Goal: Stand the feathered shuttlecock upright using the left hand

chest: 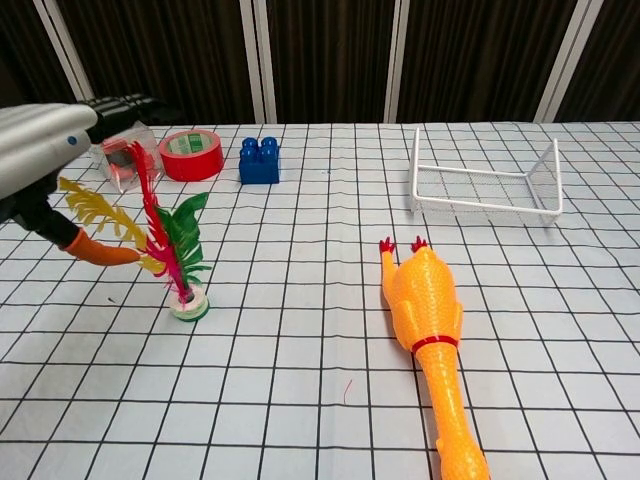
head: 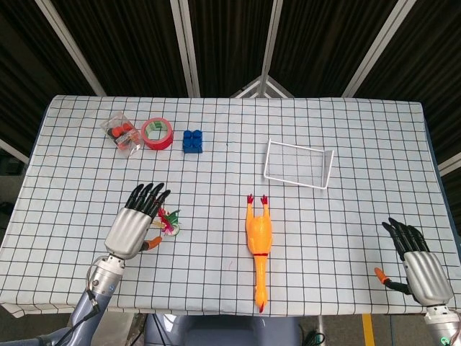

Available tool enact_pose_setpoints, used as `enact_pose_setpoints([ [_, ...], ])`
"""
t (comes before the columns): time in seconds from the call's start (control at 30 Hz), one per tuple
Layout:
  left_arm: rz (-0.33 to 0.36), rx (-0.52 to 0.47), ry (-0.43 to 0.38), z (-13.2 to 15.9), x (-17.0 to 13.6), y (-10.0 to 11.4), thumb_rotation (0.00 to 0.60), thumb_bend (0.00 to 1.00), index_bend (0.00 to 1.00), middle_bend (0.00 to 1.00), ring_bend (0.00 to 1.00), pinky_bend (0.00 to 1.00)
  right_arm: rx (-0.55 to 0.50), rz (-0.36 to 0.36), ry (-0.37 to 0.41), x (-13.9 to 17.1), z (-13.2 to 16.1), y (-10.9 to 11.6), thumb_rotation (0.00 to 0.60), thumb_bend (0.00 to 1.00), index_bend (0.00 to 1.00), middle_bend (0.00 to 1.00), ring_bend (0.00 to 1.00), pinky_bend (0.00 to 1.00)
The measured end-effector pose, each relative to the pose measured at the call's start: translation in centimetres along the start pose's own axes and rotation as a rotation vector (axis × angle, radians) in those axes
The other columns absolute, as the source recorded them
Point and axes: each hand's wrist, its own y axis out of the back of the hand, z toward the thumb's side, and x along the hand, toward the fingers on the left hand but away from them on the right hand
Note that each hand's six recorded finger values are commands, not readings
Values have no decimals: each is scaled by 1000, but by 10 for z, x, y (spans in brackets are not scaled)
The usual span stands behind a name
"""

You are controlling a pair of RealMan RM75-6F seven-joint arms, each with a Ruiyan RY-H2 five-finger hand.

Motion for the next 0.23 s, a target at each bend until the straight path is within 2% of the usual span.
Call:
enact_pose_setpoints([
  [0.1, 24, -7, 11, -10, -11, 13, 600, 175, 0, 0, 0, 0, 2, -2, 0, 0, 0, 0, 600, 339, 0, 0, 0, 0],
  [0.23, 43, 10, 58, -38, -38, 28, 600, 175, 0, 0, 0, 0, 7, -1, -1, 0, 0, 0, 600, 338, 0, 0, 0, 0],
])
